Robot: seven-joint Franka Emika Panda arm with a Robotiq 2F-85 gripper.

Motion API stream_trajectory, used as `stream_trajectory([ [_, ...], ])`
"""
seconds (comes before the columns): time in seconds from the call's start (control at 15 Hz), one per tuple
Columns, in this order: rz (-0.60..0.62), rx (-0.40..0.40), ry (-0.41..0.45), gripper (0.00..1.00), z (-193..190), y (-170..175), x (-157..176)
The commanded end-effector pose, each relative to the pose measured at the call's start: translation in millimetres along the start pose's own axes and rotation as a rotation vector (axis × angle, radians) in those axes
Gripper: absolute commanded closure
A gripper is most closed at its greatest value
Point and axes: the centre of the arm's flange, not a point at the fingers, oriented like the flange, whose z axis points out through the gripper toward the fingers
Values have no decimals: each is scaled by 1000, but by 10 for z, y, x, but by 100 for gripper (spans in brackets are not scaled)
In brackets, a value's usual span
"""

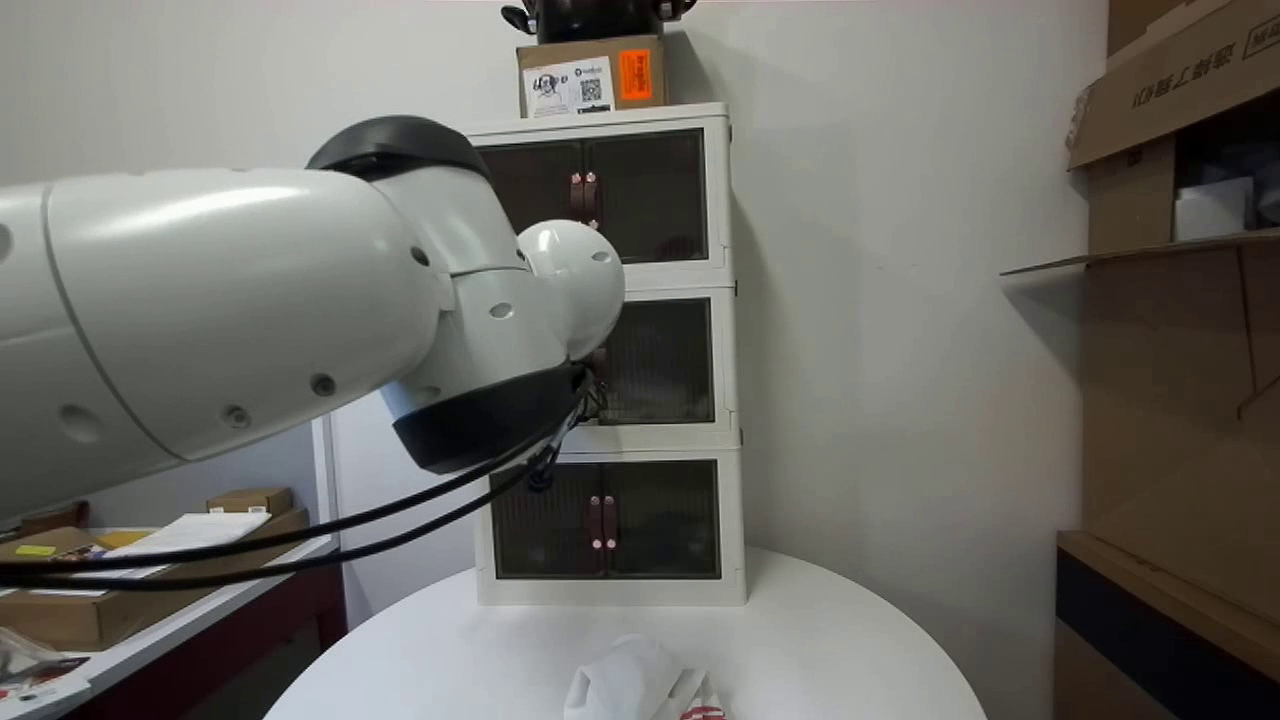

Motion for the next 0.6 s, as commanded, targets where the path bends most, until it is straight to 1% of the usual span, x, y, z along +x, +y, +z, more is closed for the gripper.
stream_trajectory([
  [0.0,10,13,79,100,-160,-21,213],
  [0.33,47,-27,157,100,-732,117,370],
  [0.47,78,-36,156,100,-886,201,338],
  [0.53,97,-34,138,99,-951,236,341],
])
